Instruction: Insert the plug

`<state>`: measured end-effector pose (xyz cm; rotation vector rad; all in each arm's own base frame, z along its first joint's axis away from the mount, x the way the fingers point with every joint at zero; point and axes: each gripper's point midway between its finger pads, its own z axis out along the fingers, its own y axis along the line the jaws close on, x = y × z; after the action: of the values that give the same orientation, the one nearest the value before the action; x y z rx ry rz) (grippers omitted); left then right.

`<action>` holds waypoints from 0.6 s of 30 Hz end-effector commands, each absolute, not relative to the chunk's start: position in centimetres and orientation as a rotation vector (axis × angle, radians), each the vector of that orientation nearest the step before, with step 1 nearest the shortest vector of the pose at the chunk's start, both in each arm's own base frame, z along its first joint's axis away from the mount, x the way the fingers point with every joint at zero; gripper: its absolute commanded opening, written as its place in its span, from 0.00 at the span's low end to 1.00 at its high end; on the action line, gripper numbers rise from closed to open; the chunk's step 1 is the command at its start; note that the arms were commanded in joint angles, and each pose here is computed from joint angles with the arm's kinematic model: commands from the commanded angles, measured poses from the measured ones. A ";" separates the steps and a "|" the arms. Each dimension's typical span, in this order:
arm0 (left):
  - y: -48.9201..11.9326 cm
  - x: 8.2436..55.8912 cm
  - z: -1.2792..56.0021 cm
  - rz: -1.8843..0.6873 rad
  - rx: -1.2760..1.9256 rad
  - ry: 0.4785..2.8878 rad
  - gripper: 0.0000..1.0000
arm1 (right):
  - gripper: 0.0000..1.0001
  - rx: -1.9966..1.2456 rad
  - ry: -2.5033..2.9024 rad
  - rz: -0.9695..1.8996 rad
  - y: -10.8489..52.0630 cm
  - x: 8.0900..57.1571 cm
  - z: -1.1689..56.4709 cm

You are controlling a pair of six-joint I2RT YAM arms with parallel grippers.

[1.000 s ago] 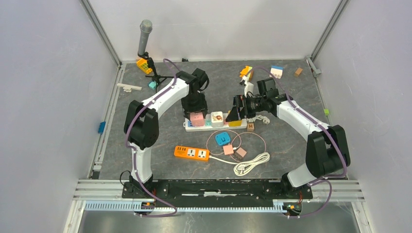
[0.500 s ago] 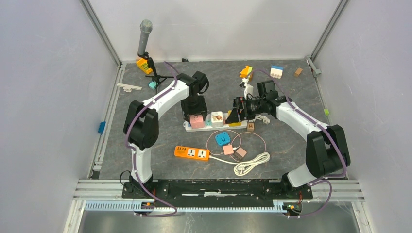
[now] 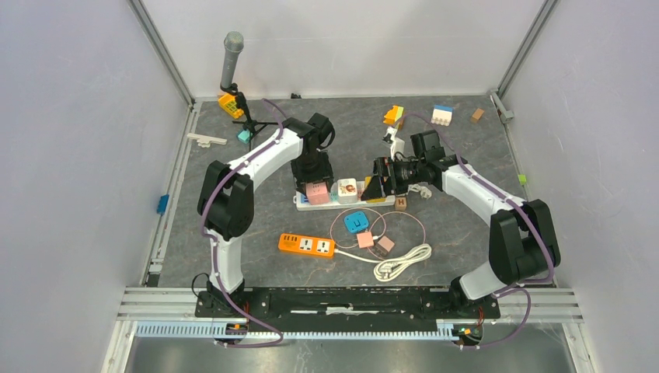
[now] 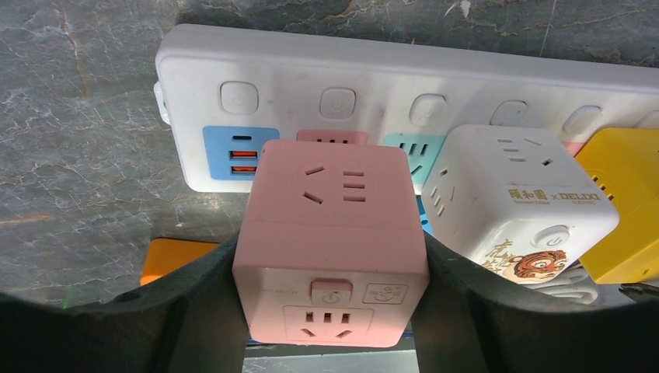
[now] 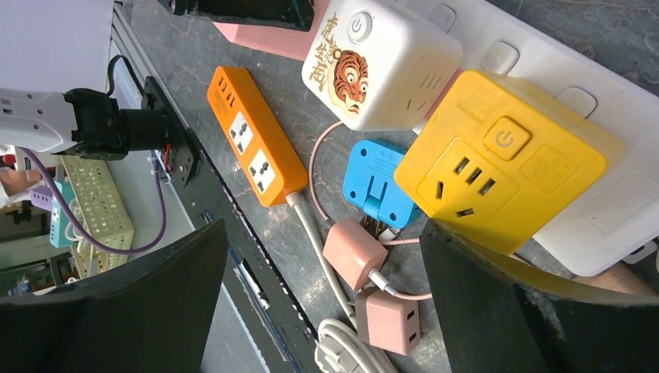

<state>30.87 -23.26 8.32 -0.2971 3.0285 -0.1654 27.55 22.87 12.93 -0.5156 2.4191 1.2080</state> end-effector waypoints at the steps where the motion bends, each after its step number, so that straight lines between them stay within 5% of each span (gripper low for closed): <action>1: -23.7 31.5 8.9 -0.188 -0.316 2.987 0.02 | 0.98 -0.538 2.385 1.190 22.7 27.9 12.9; 18: -22.4 30.8 6.7 -0.097 -0.184 3.016 0.02 | 0.98 -0.541 2.390 1.194 22.7 27.7 12.6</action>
<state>31.28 -22.95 7.42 -0.2460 3.0099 -0.1382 27.06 22.79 12.44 -0.5134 2.4344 1.2183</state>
